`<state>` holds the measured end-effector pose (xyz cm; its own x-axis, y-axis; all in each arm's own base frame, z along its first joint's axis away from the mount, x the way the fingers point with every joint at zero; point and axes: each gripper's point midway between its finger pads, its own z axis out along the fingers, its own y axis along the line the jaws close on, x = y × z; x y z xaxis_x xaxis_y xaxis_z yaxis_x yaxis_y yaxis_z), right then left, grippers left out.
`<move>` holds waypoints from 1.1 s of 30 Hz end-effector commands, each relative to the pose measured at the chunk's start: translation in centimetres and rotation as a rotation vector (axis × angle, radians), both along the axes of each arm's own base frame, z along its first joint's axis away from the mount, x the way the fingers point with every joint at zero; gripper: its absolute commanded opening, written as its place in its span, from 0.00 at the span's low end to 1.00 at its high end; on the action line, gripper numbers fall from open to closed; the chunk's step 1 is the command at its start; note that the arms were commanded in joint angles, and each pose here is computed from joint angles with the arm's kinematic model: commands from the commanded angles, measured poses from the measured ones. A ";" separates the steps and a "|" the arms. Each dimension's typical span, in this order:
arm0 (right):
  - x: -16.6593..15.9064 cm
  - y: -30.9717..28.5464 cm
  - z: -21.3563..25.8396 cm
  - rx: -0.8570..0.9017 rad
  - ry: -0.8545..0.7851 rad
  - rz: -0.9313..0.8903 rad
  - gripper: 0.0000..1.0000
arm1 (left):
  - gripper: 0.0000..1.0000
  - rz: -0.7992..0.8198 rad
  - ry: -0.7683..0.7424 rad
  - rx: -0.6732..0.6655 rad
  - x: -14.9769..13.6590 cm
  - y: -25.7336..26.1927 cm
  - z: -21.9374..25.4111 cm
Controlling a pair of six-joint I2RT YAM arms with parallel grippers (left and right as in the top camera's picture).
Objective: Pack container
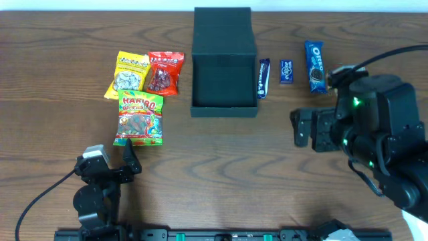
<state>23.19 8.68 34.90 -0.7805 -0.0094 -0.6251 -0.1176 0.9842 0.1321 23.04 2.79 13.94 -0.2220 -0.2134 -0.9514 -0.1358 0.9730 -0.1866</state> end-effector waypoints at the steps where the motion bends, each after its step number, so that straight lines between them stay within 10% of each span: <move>1: -0.9 -0.1 -0.4 -0.005 0.032 0.037 0.99 | 0.95 0.005 0.029 0.007 0.0 0.1 -1.3; 5: -1.8 -0.1 -1.1 -0.021 0.075 0.065 0.99 | 0.95 -0.028 0.017 -0.058 0.1 -0.7 -1.1; 9: -2.4 0.1 -1.4 -0.009 0.100 0.078 0.99 | 0.95 -0.343 0.080 -0.632 -1.2 -8.3 -0.3; 15: -2.7 0.0 -1.4 -0.011 0.108 0.079 0.99 | 0.95 -0.348 0.159 -0.940 -1.9 -9.8 0.1; 24: 0.0 1.0 0.5 0.022 -0.024 0.085 0.99 | 0.96 -0.423 -0.026 -0.662 -0.6 -9.0 6.2; 33: 8.1 2.7 3.9 -0.140 -0.315 0.195 0.99 | 0.96 -0.290 0.206 -0.414 7.4 -5.2 6.7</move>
